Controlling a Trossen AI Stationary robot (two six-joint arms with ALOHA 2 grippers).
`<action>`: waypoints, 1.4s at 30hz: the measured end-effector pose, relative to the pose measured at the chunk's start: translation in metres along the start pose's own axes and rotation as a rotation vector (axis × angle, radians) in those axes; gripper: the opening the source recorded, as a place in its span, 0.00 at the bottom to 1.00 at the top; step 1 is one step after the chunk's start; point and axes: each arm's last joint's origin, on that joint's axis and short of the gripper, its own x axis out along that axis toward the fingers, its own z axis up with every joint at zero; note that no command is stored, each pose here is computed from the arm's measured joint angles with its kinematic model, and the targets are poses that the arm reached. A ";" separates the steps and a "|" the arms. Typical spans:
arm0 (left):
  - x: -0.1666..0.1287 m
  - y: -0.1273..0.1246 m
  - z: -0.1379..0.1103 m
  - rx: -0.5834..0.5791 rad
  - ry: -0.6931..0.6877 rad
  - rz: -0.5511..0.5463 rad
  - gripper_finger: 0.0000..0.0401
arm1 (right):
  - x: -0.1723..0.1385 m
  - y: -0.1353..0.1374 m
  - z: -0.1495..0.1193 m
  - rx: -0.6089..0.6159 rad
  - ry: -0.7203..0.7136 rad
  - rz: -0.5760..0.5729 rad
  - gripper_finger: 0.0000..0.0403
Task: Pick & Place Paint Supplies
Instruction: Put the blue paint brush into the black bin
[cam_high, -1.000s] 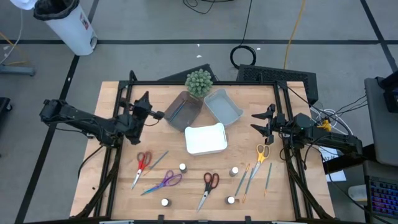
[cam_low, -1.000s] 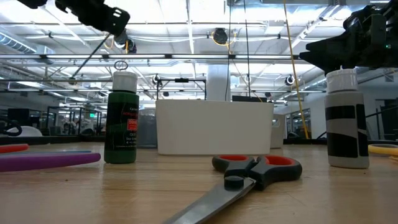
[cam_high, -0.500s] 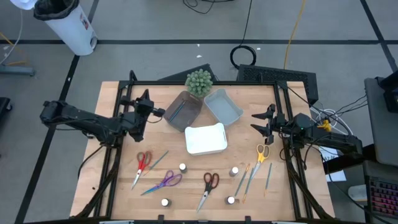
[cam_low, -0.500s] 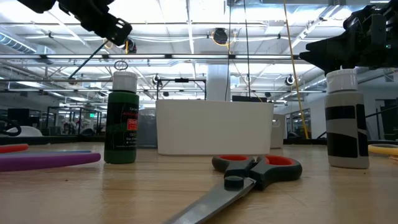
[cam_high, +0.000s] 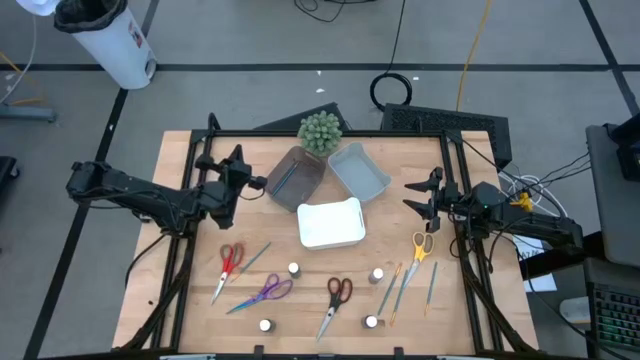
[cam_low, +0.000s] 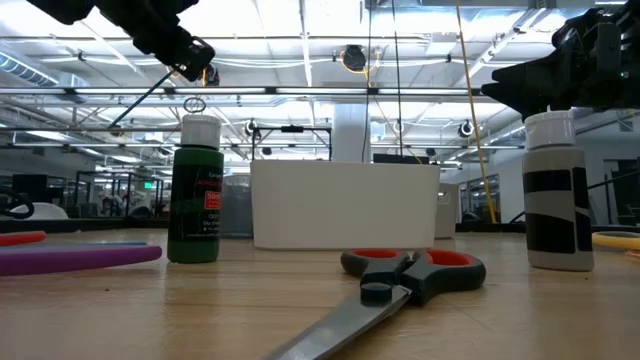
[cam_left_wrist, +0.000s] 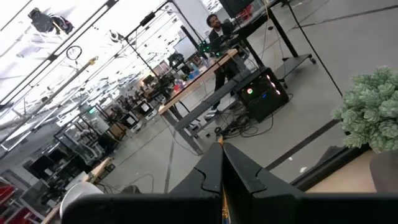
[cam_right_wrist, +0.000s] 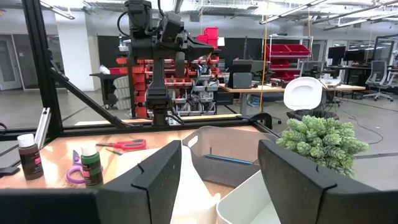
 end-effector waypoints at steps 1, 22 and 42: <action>0.000 0.000 0.000 0.001 0.001 0.001 0.00 | 0.000 0.000 0.000 0.000 0.000 0.000 0.51; 0.024 -0.013 -0.006 -0.261 -0.189 -0.498 0.00 | 0.000 0.000 0.000 0.000 0.000 0.000 0.51; 0.044 -0.012 0.000 -0.455 -0.387 -1.221 0.00 | 0.000 0.000 0.000 0.000 0.000 0.000 0.51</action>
